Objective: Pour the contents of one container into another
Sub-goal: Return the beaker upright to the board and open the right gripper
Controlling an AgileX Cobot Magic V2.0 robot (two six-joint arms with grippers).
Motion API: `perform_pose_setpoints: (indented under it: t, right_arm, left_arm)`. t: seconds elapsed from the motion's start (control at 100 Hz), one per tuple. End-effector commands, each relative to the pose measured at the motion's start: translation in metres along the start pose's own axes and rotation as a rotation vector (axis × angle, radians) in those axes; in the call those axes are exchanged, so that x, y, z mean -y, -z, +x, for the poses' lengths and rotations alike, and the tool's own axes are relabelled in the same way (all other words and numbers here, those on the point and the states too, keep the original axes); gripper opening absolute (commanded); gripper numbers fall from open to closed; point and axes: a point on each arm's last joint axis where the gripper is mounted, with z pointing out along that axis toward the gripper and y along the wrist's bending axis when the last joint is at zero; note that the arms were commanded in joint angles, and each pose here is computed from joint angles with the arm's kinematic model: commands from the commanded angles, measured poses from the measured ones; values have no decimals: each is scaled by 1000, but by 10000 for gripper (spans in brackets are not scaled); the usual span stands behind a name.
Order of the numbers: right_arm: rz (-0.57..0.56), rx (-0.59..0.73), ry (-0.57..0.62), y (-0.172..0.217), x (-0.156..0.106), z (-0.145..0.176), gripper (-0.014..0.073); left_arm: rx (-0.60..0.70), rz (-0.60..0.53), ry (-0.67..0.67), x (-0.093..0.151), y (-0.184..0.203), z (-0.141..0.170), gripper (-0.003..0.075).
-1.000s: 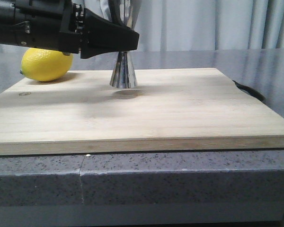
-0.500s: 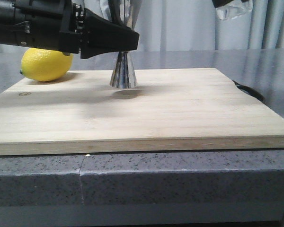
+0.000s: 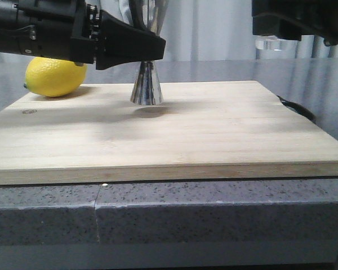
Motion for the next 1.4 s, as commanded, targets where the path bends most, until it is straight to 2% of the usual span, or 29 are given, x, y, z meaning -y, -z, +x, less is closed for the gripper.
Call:
perform_pose_setpoints:
  t: [0.0, 0.31, 0.5, 0.67, 1.01, 1.23, 1.39]
  right_arm:
    - [13, 158, 8, -1, -5, -16, 304]
    - [46, 133, 27, -25, -9, 9, 304]
    - [-3, 118, 93, -34, -19, 22, 304]
    - [15, 147, 103, -39, -18, 25, 304]
    - [21, 122, 117, -46, -19, 37, 308]
    - [21, 122, 117, -46, -19, 37, 459]
    - [19, 123, 115, -45, -19, 35, 485]
  left_arm:
    - [160, 11, -28, 3, 2, -34, 187]
    - [160, 11, -28, 3, 2, -34, 187]
    - [160, 11, -28, 3, 2, -34, 187]
    - [160, 11, -28, 3, 2, -34, 187]
    - [160, 11, -28, 3, 2, -34, 187]
    - [160, 11, -28, 3, 2, -34, 187]
    - [160, 11, -28, 3, 2, -34, 187]
